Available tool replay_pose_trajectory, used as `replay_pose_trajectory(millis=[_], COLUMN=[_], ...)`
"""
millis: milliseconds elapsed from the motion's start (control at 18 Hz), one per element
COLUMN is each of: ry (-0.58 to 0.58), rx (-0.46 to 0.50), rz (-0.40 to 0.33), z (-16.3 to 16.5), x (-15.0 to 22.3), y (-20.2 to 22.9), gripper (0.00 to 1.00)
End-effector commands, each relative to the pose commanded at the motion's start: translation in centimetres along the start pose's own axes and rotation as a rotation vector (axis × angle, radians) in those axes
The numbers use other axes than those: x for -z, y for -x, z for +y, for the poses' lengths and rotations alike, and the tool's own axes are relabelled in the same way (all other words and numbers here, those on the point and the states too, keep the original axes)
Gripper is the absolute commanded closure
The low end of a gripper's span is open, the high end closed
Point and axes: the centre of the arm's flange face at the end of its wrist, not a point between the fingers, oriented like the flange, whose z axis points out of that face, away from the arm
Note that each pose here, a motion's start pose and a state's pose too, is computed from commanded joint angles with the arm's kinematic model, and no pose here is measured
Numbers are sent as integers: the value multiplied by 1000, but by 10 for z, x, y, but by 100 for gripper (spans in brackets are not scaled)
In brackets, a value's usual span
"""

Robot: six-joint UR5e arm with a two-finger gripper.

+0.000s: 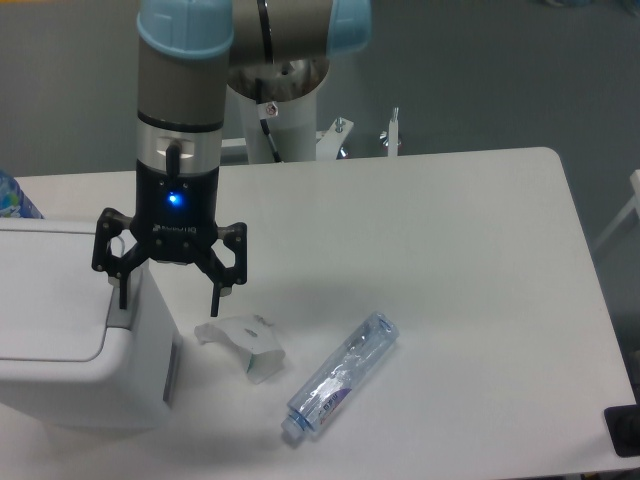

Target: Open the trash can

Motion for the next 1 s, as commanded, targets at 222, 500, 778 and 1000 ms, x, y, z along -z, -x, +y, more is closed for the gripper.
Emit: replay_pose_trajectory(millis=[222,500,778,1000], ry=[23,25,20,21], rx=[8,10,10,10], rz=[2,2,1,0], z=[8,9,8,8], x=[-9,-10,-6,-6], y=[3,2,2,2], gripper=[0,0,0,0])
